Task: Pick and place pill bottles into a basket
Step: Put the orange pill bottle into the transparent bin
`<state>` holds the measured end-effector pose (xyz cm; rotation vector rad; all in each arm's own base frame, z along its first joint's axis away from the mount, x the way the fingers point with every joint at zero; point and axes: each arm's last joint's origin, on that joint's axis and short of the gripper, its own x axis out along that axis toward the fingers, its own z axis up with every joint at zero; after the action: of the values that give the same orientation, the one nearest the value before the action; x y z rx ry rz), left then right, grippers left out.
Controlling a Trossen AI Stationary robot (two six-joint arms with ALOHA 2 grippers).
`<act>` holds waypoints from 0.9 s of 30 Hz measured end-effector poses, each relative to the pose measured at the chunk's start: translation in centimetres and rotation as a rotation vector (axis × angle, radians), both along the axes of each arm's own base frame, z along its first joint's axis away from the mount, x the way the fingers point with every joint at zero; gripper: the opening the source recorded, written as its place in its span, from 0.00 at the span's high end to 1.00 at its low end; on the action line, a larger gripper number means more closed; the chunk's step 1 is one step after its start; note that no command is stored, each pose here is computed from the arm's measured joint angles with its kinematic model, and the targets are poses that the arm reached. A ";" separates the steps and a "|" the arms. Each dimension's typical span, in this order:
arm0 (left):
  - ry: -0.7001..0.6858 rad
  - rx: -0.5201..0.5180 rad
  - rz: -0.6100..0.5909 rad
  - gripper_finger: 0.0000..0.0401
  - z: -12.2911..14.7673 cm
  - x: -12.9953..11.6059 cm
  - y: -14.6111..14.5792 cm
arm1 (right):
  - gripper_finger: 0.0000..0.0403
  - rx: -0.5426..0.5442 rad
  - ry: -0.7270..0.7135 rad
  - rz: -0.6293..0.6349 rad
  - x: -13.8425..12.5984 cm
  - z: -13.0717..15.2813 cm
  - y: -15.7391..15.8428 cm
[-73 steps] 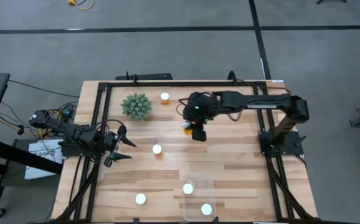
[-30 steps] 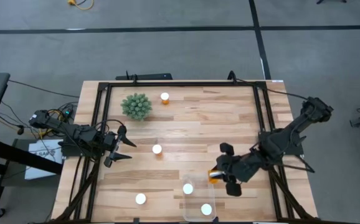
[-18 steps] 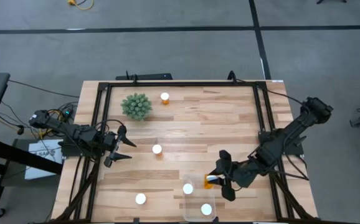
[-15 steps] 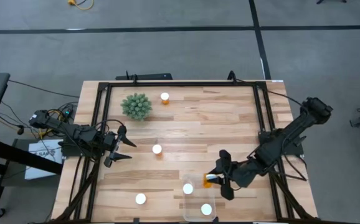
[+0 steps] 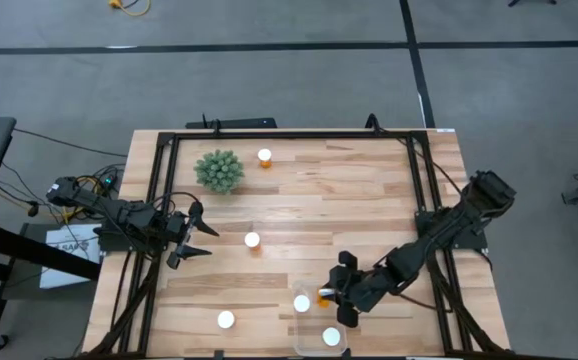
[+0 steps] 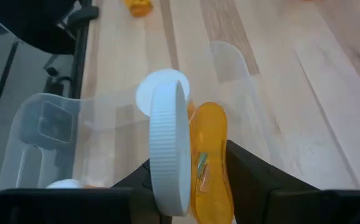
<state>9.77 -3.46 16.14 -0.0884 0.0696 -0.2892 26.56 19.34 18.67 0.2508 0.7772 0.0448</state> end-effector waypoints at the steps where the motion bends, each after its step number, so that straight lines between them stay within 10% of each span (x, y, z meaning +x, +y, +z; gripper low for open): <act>1: 0.000 0.000 0.000 0.40 0.0 0.0 0.0 | 0.73 0.000 -0.003 -0.001 0.2 0.0 0.0; 27: 0.000 0.000 0.000 0.40 0.0 0.0 0.0 | 0.73 -0.138 0.025 0.024 1.6 -0.8 -2.3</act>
<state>9.77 -3.46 16.13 -0.0886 0.0700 -0.2893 28.19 17.05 17.89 0.1113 0.8051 0.0105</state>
